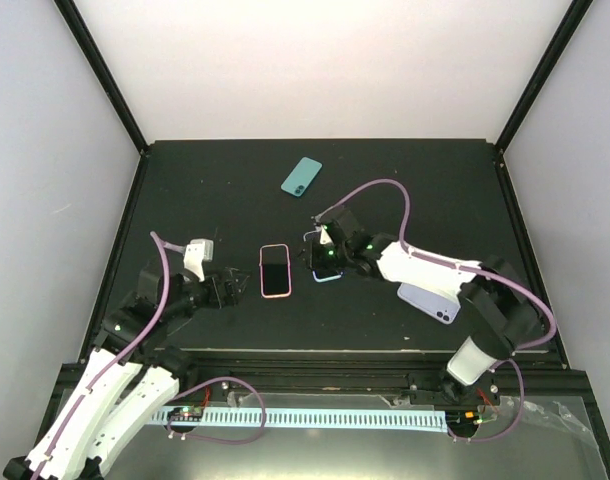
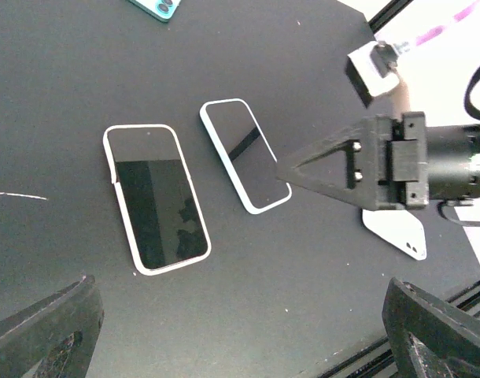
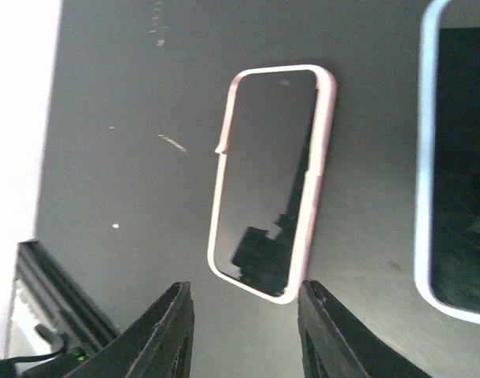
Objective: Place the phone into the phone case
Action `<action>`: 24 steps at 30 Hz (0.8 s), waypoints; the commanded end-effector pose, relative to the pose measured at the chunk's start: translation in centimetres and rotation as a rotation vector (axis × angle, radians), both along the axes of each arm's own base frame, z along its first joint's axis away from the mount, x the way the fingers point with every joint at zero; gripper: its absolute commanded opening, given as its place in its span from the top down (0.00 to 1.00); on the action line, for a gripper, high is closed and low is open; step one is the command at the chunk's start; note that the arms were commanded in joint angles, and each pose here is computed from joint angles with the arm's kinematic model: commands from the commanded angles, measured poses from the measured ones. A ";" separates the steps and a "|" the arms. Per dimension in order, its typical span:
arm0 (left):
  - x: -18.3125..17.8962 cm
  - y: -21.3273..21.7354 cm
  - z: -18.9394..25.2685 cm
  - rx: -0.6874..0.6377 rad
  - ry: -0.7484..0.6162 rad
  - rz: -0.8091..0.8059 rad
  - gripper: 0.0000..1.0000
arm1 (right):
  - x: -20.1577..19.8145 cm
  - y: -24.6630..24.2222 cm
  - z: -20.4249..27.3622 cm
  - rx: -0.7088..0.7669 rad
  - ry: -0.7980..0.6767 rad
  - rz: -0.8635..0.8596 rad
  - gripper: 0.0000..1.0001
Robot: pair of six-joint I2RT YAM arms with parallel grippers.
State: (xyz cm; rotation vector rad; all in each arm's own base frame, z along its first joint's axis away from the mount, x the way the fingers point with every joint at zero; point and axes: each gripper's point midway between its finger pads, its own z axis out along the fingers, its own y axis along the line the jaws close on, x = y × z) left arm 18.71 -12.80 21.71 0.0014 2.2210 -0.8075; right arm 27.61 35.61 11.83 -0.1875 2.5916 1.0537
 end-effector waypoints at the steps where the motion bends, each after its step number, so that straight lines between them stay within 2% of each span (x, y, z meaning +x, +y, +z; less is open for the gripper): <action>1: 0.2 -0.3 0.3 -0.021 -0.009 -0.007 0.01 | -0.5 -6.2 -1.9 -0.241 -0.006 -0.146 0.62; 4: 0.2 -0.3 0.3 -0.020 -0.011 -0.006 0.01 | -1.0 -9.7 -2.0 -0.322 -0.009 -0.242 0.62; 14: 0.2 -0.2 0.3 -0.014 -0.013 -0.003 0.01 | -2.0 -19.7 -3.2 -0.459 -0.027 -0.543 0.64; 24: 0.3 -0.3 0.2 -0.016 -0.010 -0.008 0.01 | -2.1 -23.1 -5.4 -0.512 -0.012 -0.637 0.66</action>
